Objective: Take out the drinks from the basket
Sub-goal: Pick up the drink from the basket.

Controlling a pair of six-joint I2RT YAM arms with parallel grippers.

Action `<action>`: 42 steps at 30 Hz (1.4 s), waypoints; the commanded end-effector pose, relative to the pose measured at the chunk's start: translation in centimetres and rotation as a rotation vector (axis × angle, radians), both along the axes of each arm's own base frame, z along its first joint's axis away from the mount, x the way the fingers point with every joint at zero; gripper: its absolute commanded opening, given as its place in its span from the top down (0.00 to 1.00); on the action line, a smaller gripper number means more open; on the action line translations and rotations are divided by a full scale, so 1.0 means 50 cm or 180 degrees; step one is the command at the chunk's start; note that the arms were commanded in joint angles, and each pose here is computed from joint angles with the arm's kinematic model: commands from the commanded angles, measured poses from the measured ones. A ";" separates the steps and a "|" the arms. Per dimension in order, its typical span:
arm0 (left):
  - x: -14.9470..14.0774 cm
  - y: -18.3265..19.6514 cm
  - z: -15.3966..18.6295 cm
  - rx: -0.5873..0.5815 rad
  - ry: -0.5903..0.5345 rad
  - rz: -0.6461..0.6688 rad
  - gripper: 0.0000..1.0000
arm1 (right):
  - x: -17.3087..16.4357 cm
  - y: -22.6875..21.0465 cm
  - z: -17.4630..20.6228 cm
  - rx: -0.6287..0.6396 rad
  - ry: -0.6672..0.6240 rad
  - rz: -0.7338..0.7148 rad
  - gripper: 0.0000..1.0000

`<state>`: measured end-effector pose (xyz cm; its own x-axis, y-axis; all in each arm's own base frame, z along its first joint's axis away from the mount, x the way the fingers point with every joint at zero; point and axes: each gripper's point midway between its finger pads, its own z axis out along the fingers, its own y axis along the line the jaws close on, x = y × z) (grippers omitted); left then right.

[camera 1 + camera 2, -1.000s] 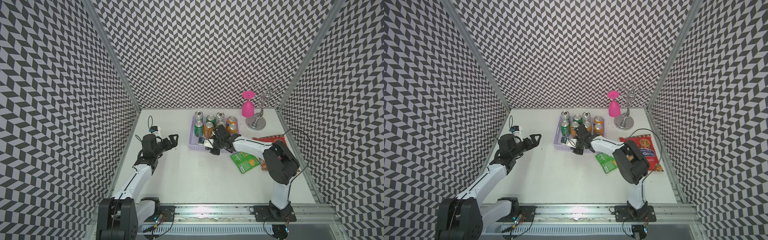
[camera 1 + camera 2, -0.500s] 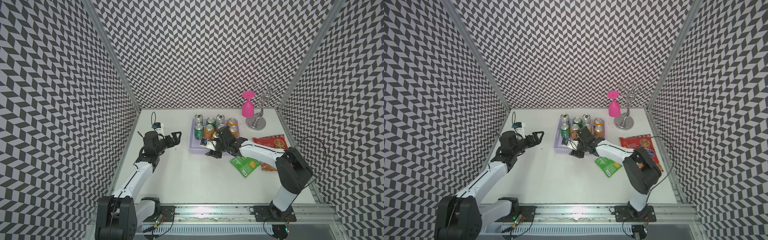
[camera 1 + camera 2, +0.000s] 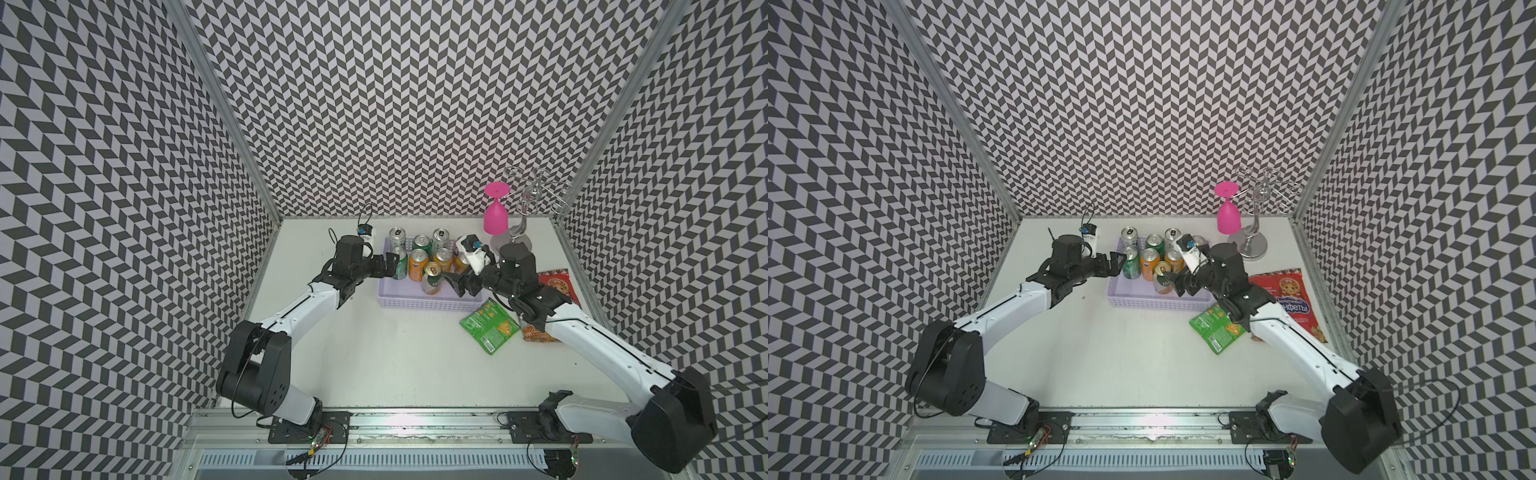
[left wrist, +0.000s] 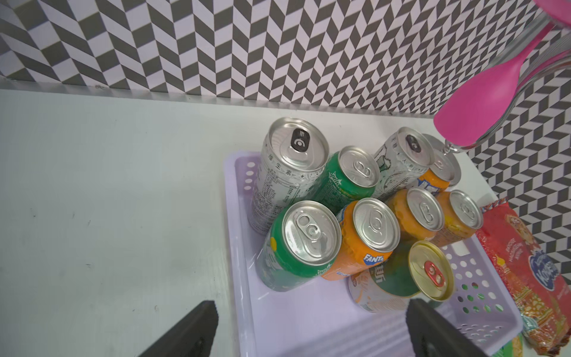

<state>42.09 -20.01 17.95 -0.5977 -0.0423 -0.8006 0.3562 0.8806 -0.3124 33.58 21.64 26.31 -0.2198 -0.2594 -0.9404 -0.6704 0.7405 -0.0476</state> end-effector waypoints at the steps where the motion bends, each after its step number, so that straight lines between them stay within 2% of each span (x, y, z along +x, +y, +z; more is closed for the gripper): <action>1: 0.021 -0.014 -0.020 0.0409 -0.0014 -0.0017 0.01 | 0.004 -0.059 0.028 0.0552 0.0077 -0.0457 0.00; 5: 0.045 -0.028 -0.047 0.0600 0.0053 -0.0005 0.02 | -0.003 -0.109 0.021 0.0782 0.0066 -0.0637 0.00; 15: 0.080 -0.053 -0.103 0.0785 0.0207 -0.0103 0.13 | -0.007 -0.148 0.007 0.0734 0.0070 -0.0827 0.00; 25: 0.111 -0.068 -0.131 0.0883 0.0236 -0.0093 0.11 | -0.004 -0.152 0.000 0.0733 0.0087 -0.0834 0.00; 34: 0.101 -0.073 -0.135 0.0908 0.0267 -0.0151 0.35 | -0.003 -0.155 0.001 0.0742 0.0073 -0.0860 0.00; 42: 0.074 -0.065 -0.069 0.0787 0.0108 -0.0103 0.45 | -0.006 -0.159 0.003 0.0772 0.0056 -0.0888 0.00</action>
